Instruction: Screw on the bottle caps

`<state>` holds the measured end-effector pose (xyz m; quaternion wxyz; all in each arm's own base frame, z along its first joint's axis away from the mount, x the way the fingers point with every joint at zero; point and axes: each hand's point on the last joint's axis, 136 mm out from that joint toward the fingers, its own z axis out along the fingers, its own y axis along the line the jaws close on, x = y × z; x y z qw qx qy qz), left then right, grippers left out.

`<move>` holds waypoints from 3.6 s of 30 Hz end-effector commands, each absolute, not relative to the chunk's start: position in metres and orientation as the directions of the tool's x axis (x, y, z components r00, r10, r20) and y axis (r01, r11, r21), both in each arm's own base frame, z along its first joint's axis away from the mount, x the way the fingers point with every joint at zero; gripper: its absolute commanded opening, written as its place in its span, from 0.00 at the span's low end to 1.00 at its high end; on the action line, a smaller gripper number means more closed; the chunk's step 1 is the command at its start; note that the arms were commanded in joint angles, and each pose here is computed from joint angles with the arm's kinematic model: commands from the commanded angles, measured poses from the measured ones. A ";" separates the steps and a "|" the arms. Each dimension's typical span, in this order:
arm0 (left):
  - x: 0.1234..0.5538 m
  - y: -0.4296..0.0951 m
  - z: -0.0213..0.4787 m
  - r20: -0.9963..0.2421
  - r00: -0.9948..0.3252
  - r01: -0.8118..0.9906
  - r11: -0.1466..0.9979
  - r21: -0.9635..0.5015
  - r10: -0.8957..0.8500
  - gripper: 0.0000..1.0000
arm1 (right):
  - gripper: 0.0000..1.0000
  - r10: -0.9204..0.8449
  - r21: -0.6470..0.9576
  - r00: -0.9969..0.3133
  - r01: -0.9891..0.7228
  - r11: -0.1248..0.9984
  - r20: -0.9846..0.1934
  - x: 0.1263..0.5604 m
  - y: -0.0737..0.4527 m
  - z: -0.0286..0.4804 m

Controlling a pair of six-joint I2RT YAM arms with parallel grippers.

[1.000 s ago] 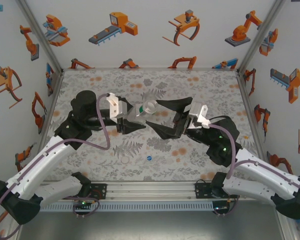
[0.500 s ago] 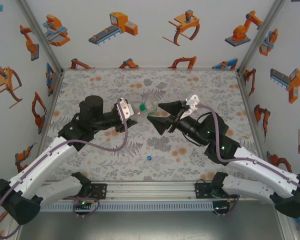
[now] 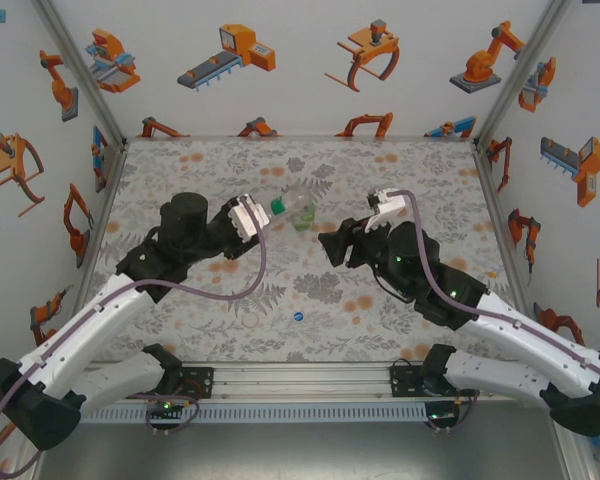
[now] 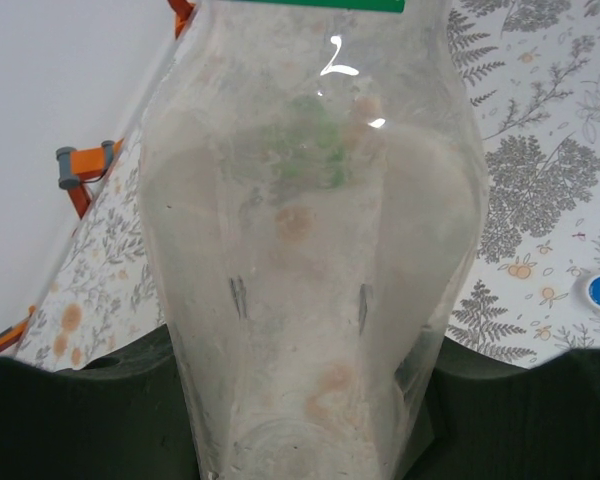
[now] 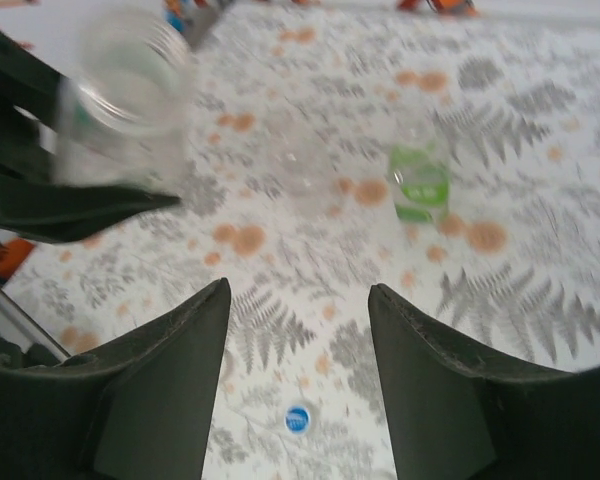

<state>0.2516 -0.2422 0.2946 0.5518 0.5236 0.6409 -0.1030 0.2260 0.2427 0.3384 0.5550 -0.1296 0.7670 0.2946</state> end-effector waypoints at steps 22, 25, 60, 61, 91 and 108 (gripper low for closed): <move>0.244 -0.166 0.338 -0.977 -0.029 0.717 0.685 0.128 0.212 0.00 | 0.55 -0.298 0.166 -0.791 -0.444 0.881 -0.534 0.209 0.283 0.185; 0.253 -0.155 0.345 -0.987 -0.039 0.695 0.714 0.084 0.154 0.00 | 0.59 -0.353 0.134 -0.790 -0.474 0.870 -0.502 0.207 0.301 0.178; 0.283 -0.067 0.350 -0.997 0.001 0.317 0.946 0.072 0.076 0.00 | 0.56 -0.553 0.065 -0.762 -0.605 0.794 -0.338 0.173 0.454 0.085; 0.283 -0.067 0.350 -0.997 0.004 0.318 0.945 0.071 0.073 0.00 | 0.56 -0.556 0.061 -0.761 -0.606 0.793 -0.336 0.172 0.455 0.083; 0.286 -0.073 0.346 -0.998 0.004 0.349 0.935 0.068 0.070 0.00 | 0.55 -0.573 0.122 -0.768 -0.622 0.773 -0.284 0.169 0.466 0.038; 0.286 -0.073 0.346 -0.997 0.005 0.351 0.934 0.069 0.072 0.00 | 0.53 -0.575 0.131 -0.778 -0.617 0.776 -0.253 0.164 0.462 0.025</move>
